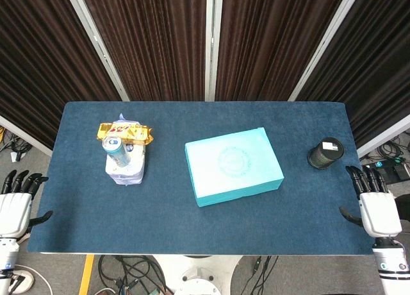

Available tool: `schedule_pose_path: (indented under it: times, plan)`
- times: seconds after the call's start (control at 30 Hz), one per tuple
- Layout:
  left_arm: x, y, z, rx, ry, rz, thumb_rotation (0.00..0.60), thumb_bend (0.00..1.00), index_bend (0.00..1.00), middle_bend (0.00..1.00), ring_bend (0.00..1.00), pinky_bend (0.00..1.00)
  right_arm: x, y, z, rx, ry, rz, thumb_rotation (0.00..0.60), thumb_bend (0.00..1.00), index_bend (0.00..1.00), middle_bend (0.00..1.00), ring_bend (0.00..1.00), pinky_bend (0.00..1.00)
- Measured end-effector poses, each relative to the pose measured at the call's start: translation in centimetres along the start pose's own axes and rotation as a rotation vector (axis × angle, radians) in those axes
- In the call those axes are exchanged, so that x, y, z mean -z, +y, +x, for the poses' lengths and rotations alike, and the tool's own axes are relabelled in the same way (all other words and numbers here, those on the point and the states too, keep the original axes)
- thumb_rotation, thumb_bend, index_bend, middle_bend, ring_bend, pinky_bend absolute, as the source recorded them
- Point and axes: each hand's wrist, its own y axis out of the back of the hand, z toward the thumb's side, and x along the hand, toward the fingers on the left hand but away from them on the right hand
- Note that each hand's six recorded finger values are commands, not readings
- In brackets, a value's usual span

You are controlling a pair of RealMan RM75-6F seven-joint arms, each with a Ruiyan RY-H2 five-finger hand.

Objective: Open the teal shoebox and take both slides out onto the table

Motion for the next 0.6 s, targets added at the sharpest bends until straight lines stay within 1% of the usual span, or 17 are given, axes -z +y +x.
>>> schedule_pose_path:
  times: [0.17,0.4,0.53,0.6]
  plan:
    - [0.0,-0.5,0.0,0.015,0.008,-0.004,0.6,0.0,0.23,0.18,0.09,0.05,-0.3,0.0,-0.3,-0.004,0.009,-0.007,0.6,0.05,0.06,0.1,0.0,0.05]
    - [0.2,-0.5,-0.4,0.006,0.013,-0.011,0.6,0.0,0.23,0.18,0.09,0.05,-0.5,0.1,-0.8,-0.015,0.033,-0.006,0.6,0.05,0.06,0.1,0.0,0.05]
    - [0.3,-0.4,-0.6,0.003,0.012,-0.013,0.6,0.0,0.23,0.18,0.09,0.05,-1.0,-0.1,-2.2,-0.035,0.072,0.007,0.6,0.06,0.06,0.1,0.0,0.05]
    - [0.3,-0.4,-0.7,0.0,0.012,-0.014,0.6,0.0,0.23,0.18,0.09,0.05,-1.5,-0.3,-3.4,-0.052,0.101,0.019,0.6,0.06,0.06,0.1,0.0,0.05]
